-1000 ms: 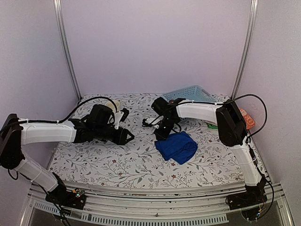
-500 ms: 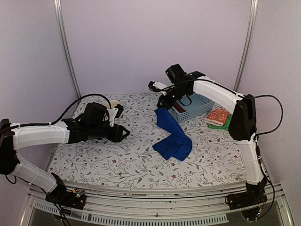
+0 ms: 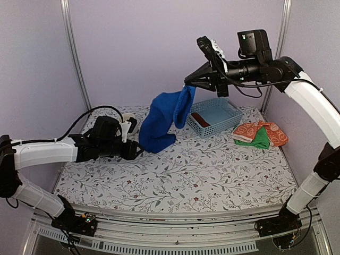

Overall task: Roll the towels
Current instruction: Place the towel at the center of the board.

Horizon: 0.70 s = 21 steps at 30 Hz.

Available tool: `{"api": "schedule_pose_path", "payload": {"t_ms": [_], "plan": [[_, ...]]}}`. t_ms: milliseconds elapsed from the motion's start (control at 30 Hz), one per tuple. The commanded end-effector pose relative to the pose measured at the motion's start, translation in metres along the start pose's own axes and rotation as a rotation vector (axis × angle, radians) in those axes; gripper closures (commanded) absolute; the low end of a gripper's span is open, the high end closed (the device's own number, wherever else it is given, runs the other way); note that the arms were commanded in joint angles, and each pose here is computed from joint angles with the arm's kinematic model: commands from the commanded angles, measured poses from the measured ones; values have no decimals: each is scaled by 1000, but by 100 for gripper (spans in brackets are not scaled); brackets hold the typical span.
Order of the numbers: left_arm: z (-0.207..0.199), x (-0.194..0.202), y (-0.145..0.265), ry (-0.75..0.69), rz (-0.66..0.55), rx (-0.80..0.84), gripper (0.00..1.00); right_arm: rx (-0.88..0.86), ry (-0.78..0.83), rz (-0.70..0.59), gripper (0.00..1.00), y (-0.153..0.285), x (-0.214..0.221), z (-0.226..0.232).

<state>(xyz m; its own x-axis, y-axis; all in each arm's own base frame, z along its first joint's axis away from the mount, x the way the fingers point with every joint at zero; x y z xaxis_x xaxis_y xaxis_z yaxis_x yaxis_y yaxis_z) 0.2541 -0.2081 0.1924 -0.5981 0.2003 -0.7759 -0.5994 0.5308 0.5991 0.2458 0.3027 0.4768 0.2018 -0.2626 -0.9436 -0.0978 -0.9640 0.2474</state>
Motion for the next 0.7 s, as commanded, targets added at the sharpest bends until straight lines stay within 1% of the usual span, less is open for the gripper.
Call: {"api": "schedule_pose_path", "payload": {"t_ms": [0,100,167,200,233,300,333,367,433,500,567,667], "plan": [[3,3,-11,13,25,14,53,43,-258,250,97,9,152,-30],[4,10,-14,21,54,20,53,81,-395,357,95,38,218,-18],[5,16,-14,20,68,15,53,126,-432,397,93,60,244,-5],[6,19,-15,17,73,15,53,140,-458,405,90,69,255,2],[6,22,-16,13,82,17,53,149,-478,408,85,75,261,9],[6,28,-20,-2,115,33,53,148,-499,423,69,81,267,23],[5,32,-23,-7,139,41,53,144,-502,427,65,83,268,28],[5,34,-26,-8,163,46,53,142,-498,430,63,84,268,31],[6,36,-33,-15,198,36,54,153,-500,453,63,86,271,33],[10,37,-38,-13,218,-15,54,198,-504,489,63,86,278,28],[16,29,-42,-9,204,-68,53,243,-534,532,63,83,287,18],[25,10,-52,25,176,-102,52,300,-593,610,63,78,305,4]]}}
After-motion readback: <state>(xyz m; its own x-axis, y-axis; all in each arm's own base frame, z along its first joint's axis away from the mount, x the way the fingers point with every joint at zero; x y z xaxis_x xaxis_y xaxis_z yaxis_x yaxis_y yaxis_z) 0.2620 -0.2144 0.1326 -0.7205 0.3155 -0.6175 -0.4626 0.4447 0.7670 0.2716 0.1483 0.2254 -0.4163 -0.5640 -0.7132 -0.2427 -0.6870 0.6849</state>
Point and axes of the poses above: each gripper's point midway between its finger pads, its own y axis back along the fingers, its own z axis along the line the jaws close on, x = y × z, the point moved 8 cm from there along y, back along the fingers, and after that the axes turned 2 degrees about -y, right-handed, at the moved point
